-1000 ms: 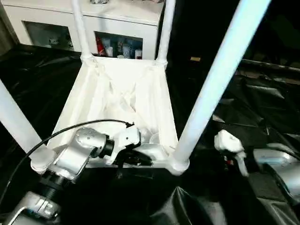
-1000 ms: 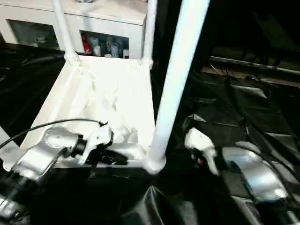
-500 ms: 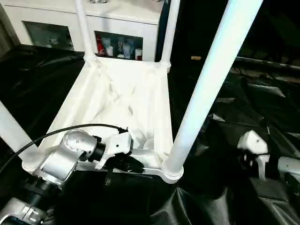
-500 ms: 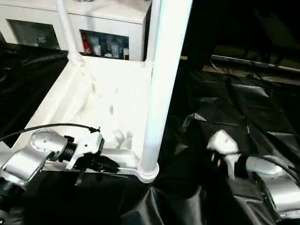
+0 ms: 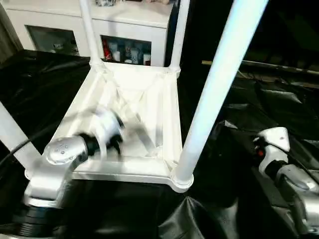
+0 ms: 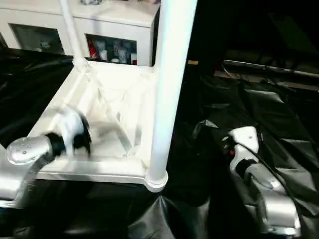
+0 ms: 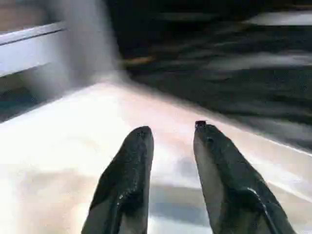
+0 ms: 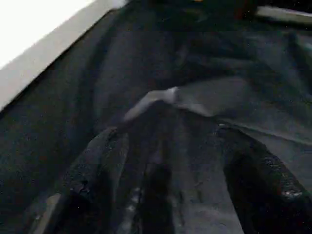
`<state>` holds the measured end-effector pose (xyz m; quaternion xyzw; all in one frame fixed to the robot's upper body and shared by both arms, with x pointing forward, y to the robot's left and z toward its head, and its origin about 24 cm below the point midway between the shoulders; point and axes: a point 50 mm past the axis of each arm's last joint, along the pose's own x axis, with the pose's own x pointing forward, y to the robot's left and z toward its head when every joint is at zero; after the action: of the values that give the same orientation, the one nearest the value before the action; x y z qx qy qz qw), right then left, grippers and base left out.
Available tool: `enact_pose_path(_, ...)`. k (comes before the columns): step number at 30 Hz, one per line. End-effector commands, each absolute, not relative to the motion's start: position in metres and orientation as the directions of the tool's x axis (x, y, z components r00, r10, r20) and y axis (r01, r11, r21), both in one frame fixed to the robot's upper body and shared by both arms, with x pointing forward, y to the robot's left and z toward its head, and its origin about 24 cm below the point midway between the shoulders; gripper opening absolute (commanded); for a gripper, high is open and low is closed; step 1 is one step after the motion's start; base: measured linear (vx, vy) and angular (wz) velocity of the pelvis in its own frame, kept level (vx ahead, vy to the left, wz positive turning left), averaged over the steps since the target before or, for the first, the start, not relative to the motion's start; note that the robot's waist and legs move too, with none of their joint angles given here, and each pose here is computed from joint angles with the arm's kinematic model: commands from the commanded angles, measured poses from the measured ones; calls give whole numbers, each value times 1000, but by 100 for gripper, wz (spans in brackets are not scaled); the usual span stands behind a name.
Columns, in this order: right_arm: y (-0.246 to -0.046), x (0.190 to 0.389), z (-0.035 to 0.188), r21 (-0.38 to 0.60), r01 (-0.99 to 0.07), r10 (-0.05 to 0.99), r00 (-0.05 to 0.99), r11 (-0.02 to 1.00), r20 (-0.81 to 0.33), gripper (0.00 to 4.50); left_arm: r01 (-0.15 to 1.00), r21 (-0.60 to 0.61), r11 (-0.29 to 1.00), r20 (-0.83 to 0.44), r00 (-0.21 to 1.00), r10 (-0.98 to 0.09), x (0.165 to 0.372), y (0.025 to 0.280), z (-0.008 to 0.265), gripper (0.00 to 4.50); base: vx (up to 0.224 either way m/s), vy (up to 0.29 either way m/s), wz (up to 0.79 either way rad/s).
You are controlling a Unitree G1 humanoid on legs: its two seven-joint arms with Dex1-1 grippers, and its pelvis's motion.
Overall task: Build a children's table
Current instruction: Rotate leg to tighten
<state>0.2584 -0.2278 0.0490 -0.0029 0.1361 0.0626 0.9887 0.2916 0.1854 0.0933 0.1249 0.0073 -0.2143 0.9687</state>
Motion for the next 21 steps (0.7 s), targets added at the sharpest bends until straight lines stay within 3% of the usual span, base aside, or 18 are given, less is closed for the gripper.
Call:
enact_pose_path(1, -230, 257, 54, 4, -89, 87, 966, 996, -243, 360, 273, 258, 927, -90, 962, -258, 291, 194, 83, 189, 0, 0, 0)
enact_pose_path(2, -219, 259, 54, 39, -70, 77, 974, 997, -214, 374, 184, 232, 955, -13, 982, -186, 286, 192, 81, 187, 0, 0, 0)
enact_pose_path(5, -208, 261, 53, 52, -53, 62, 978, 997, -199, 404, 140, 155, 978, 16, 989, -144, 280, 189, 78, 227, 0, 0, 0)
enact_pose_path(7, -205, 261, 52, 44, -58, 66, 977, 997, -202, 404, 128, 117, 985, -2, 992, -129, 278, 188, 77, 227, 0, 0, 0)
enact_pose_path(10, -191, 257, 45, 51, -108, 117, 968, 993, -221, 435, 140, 18, 990, 76, 987, -141, 267, 176, 85, 265, 0, 0, 0)
enact_pose_path(15, -182, 258, 42, 43, -114, 121, 967, 993, -226, 450, 99, 65, 993, 37, 994, -101, 256, 170, 73, 283, 0, 0, 0)
enact_pose_path(21, -172, 262, 40, 54, -144, 152, 962, 988, -225, 450, 96, 116, 989, 29, 995, -99, 257, 172, 73, 283, 0, 0, 0)
